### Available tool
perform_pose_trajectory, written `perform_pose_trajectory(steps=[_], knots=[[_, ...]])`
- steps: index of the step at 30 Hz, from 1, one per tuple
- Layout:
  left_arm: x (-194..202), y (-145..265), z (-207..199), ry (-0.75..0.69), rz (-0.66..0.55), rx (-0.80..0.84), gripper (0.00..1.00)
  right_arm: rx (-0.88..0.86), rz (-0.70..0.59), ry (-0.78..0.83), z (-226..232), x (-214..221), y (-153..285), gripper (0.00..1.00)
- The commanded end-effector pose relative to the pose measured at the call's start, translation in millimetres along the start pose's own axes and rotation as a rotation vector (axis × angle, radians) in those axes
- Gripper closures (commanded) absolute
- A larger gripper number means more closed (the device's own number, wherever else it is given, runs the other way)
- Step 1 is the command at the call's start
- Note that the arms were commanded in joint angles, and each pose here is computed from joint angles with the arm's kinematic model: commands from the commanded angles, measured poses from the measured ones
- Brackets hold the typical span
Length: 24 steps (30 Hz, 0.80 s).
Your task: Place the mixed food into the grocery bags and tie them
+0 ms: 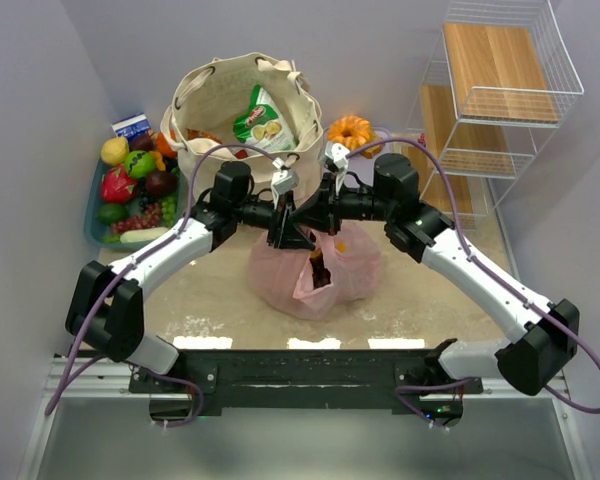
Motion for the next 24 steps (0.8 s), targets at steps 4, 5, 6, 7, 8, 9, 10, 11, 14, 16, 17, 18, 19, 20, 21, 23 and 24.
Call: perform_pose_trajectory(steps=[4, 5, 6, 7, 8, 9, 10, 11, 14, 16, 17, 18, 19, 20, 21, 23, 24], knots=[[-13.7, 4.1, -16.8, -0.1, -0.046, 0.014, 0.43, -0.017, -0.077, 0.017, -2.7, -10.1, -8.9, 1.0], [-12.5, 4.4, -17.7, -0.094, -0.048, 0.015, 0.41, -0.015, -0.082, 0.012, -3.6, -9.2, -10.1, 1.0], [-12.2, 4.7, -19.6, -0.091, -0.051, 0.025, 0.38, -0.011, -0.08, 0.006, -4.9, -7.5, -11.3, 1.0], [-15.7, 4.5, -21.3, -0.122, -0.069, 0.038, 0.35, -0.009, -0.081, 0.004, -5.4, -6.3, -11.6, 1.0], [-10.0, 4.1, -22.8, -0.078, -0.066, 0.059, 0.33, -0.006, -0.084, 0.003, -6.4, -4.7, -12.4, 1.0], [-9.6, 3.7, -23.7, -0.073, -0.073, 0.074, 0.3, -0.001, -0.083, 0.0, -7.5, -3.4, -13.3, 1.0], [-13.0, 2.8, -24.2, -0.103, -0.092, 0.092, 0.3, 0.005, -0.087, 0.003, -8.8, -2.2, -14.7, 1.0], [-9.3, 2.9, -26.3, -0.071, -0.085, 0.114, 0.29, 0.014, -0.087, 0.0, -9.9, 0.7, -14.9, 1.0], [-8.2, 3.4, -28.4, -0.082, -0.077, 0.141, 0.26, 0.036, -0.094, 0.004, -13.4, 2.9, -15.6, 1.0], [-6.8, 4.7, -31.4, -0.092, -0.072, 0.153, 0.23, 0.064, -0.098, 0.006, -16.4, 3.5, -15.9, 1.0], [-3.9, 5.4, -32.4, -0.098, -0.066, 0.16, 0.21, 0.077, -0.1, 0.006, -17.7, 3.4, -15.9, 1.0], [-3.1, 5.8, -32.9, -0.105, -0.067, 0.16, 0.18, 0.083, -0.101, 0.005, -18.5, 2.9, -16.2, 1.0], [-3.8, 7.1, -35.9, -0.117, -0.071, 0.159, 0.17, 0.089, -0.107, 0.001, -19.4, 2.3, -17.0, 1.0], [-2.1, 7.2, -35.4, -0.123, -0.072, 0.156, 0.15, 0.087, -0.109, -0.006, -19.8, 3.6, -17.9, 1.0], [-2.8, 7.9, -37.4, -0.138, -0.076, 0.16, 0.14, 0.083, -0.113, -0.005, -19.8, 3.3, -18.4, 1.0], [-2.1, 8.8, -39.2, -0.153, -0.076, 0.164, 0.13, 0.075, -0.117, -0.01, -19.3, 4.4, -19.7, 1.0], [-1.2, 9.2, -39.7, -0.152, -0.075, 0.162, 0.13, 0.073, -0.117, -0.011, -19.5, 5.1, -19.5, 1.0]])
Point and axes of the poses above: each gripper's point midway between its finger pads, its own y axis back along the fingers, its own z axis along the line the jaws close on, x = y × z, the point moved 8 cm from there along y, back along the fingers, and after that the axes turned 4 degrees about y, right-handed, at the moved point
